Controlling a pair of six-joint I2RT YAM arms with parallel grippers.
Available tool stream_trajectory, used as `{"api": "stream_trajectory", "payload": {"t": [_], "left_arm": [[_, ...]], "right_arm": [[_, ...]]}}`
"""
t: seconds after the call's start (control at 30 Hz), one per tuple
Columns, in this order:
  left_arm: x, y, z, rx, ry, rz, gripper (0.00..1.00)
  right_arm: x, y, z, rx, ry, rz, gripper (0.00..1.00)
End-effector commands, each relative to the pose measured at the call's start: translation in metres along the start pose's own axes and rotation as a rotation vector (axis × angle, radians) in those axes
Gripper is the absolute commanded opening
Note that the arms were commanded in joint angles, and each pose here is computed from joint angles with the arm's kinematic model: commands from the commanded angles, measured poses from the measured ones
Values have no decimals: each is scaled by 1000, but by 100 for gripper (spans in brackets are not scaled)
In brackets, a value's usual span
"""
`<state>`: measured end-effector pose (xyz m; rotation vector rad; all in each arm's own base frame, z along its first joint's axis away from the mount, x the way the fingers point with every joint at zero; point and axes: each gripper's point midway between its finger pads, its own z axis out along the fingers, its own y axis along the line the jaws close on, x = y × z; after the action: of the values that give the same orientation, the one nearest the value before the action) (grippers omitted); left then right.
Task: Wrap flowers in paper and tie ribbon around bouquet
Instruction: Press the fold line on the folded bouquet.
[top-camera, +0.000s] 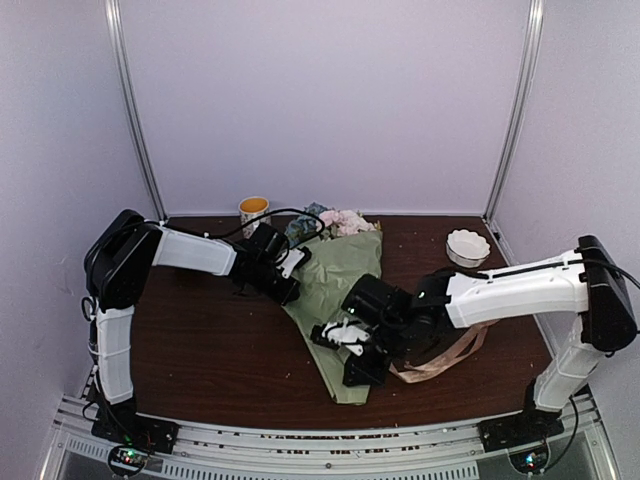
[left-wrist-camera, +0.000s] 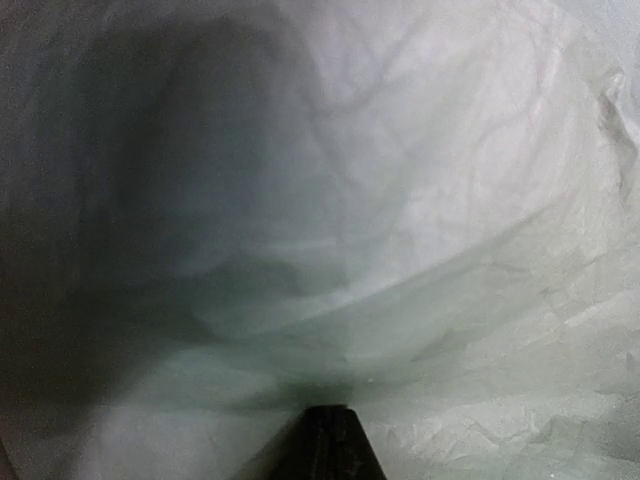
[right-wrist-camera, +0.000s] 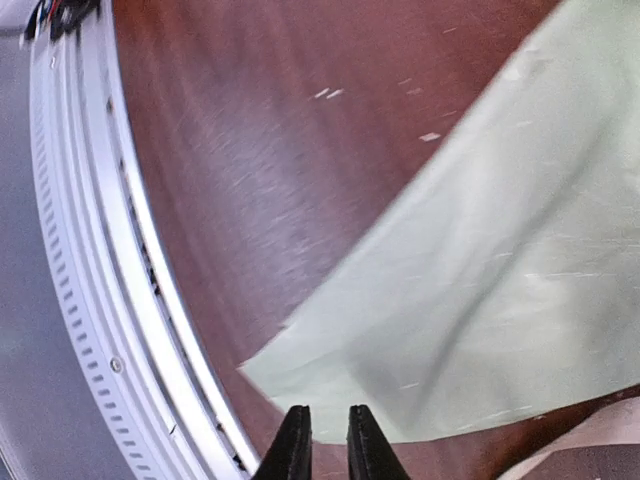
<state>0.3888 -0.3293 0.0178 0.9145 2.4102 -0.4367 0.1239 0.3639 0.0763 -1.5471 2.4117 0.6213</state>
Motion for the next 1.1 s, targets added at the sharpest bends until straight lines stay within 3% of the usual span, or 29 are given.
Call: {"api": "stream_trajectory", "payload": {"t": [0.0, 0.2, 0.27, 0.43, 0.63, 0.83, 1.07], "left_arm": [[65, 15, 23, -44, 197, -15, 6], [68, 13, 24, -37, 204, -9, 6], [69, 14, 25, -39, 208, -8, 6], [69, 12, 24, -29, 209, -1, 6], [69, 12, 25, -24, 210, 8, 6], [70, 12, 25, -25, 211, 2, 6], [69, 12, 24, -26, 211, -3, 6]], "right_arm": [[-15, -61, -13, 1, -112, 202, 15], [-48, -146, -22, 38, -246, 375, 14], [-47, -173, -11, 85, -233, 423, 14], [-7, -219, 5, 192, -146, 578, 12], [33, -256, -21, 325, -144, 710, 12], [48, -257, -66, 456, -185, 756, 28], [61, -201, -63, 406, -153, 748, 44]]}}
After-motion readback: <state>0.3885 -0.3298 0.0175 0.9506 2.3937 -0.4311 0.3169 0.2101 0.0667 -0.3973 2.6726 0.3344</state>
